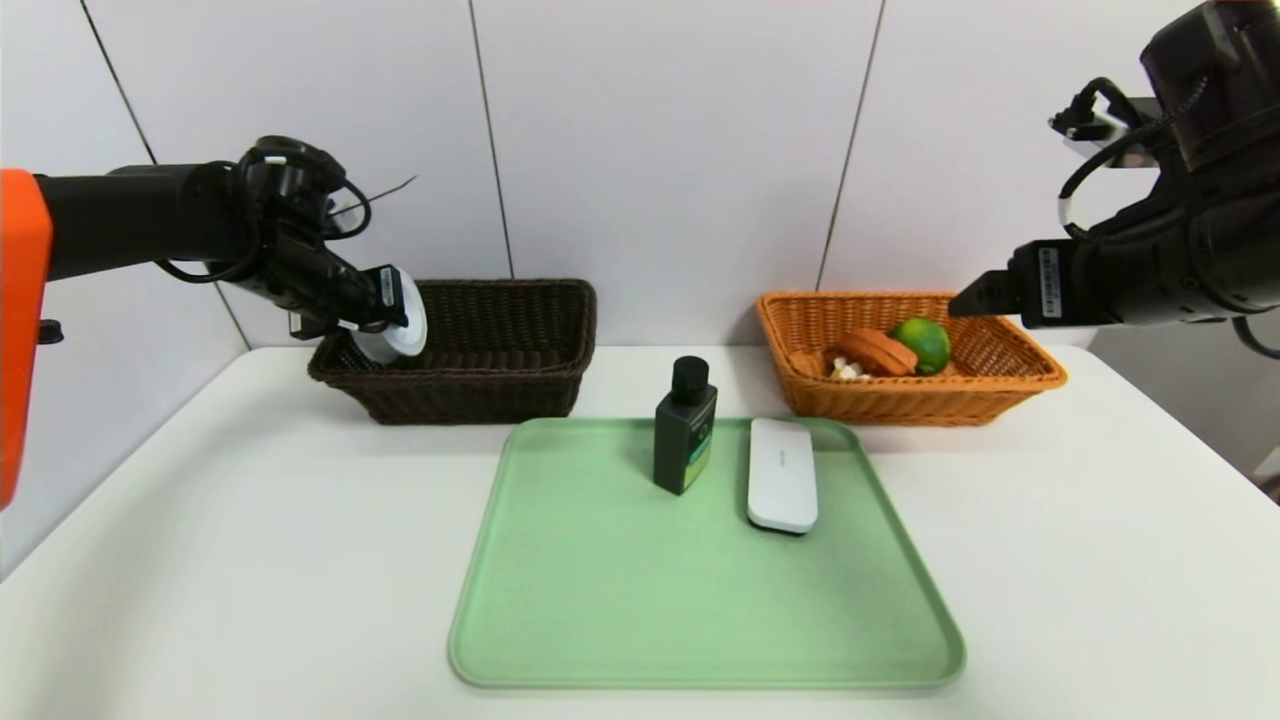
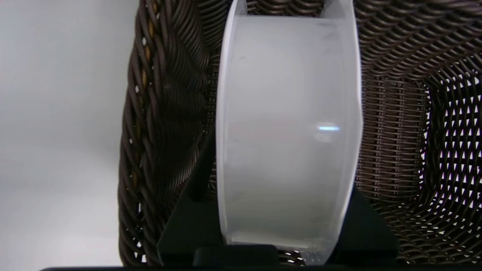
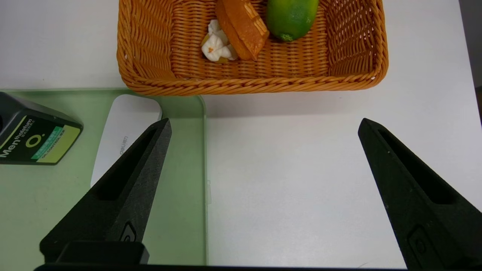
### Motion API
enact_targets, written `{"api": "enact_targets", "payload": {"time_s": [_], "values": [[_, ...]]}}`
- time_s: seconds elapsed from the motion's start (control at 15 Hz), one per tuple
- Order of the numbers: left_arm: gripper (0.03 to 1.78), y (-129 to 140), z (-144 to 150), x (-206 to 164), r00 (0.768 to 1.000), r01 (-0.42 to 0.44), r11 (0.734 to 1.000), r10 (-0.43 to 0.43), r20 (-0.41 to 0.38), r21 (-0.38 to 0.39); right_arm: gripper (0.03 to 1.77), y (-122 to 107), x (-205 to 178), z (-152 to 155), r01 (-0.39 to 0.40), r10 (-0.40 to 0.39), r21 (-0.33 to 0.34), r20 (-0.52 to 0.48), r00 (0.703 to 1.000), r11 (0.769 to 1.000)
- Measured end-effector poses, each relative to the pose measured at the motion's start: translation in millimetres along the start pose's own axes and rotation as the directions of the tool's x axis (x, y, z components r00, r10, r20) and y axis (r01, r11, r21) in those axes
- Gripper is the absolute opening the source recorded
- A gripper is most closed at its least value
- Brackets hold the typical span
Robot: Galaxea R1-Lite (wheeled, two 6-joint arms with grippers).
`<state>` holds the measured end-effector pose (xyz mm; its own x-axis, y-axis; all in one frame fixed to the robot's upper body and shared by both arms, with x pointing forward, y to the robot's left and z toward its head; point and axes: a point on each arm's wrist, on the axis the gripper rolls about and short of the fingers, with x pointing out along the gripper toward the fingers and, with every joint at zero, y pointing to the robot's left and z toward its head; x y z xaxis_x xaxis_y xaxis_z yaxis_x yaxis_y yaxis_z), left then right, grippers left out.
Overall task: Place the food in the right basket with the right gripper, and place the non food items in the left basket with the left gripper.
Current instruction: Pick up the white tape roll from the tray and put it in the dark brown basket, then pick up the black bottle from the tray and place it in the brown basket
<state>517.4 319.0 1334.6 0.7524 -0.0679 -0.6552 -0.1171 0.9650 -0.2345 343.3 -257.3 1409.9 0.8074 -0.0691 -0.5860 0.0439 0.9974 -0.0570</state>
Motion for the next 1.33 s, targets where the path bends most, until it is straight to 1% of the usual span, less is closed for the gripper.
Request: {"api": "enact_targets", "payload": {"time_s": [0.27, 0.33, 0.47, 0.53, 0.67, 0.8, 0.93, 1.13, 1.2, 1.33], "values": [[0.59, 1, -4, 7, 1.000, -0.005, 1.000, 0.005, -0.025, 0.000, 1.71, 0, -1, 0, 0.000, 0.000, 0.001, 0.002, 1.000, 1.000], [0.66, 1, -5, 8, 1.000, -0.006, 1.000, 0.006, -0.029, 0.000, 1.71, 0, -1, 0, -0.001, 0.001, 0.001, 0.003, 1.000, 1.000], [0.90, 1, -6, 9, 0.999, -0.007, 1.000, 0.007, -0.031, -0.003, 1.71, 0, -1, 0, -0.001, 0.001, 0.001, 0.004, 1.000, 1.000], [0.99, 1, -6, 9, 0.999, -0.008, 1.000, 0.008, -0.032, -0.002, 1.71, 0, -1, 0, -0.001, 0.001, 0.001, 0.004, 1.000, 1.000], [1.16, -2, -2, 1, 1.000, 0.000, 1.000, 0.000, -0.005, 0.004, 1.71, 0, -1, 0, -0.001, 0.001, 0.002, 0.003, 1.000, 1.000], [1.28, -10, 5, -20, 0.999, 0.021, 1.000, -0.022, 0.047, 0.021, 1.71, 0, -1, 0, -0.001, 0.001, 0.002, 0.003, 1.000, 1.000], [1.38, -22, 13, -53, 0.992, 0.052, 0.997, -0.058, 0.116, 0.056, 1.71, 0, 0, 0, -0.001, 0.001, 0.003, 0.002, 1.000, 1.000], [1.48, -41, 16, -119, 0.967, 0.110, 0.989, -0.130, 0.218, 0.102, 1.71, 0, 0, 0, 0.001, -0.001, 0.004, 0.002, 1.000, 1.000], [1.51, -45, 12, -136, 0.962, 0.127, 0.985, -0.151, 0.229, 0.117, 1.71, 0, 0, 0, 0.001, -0.001, 0.003, 0.002, 1.000, 1.000], [1.55, -50, -9, -164, 0.962, 0.152, 0.976, -0.182, 0.203, 0.155, 1.71, 0, -1, 0, 0.001, -0.001, 0.002, 0.004, 1.000, 1.000]]}}
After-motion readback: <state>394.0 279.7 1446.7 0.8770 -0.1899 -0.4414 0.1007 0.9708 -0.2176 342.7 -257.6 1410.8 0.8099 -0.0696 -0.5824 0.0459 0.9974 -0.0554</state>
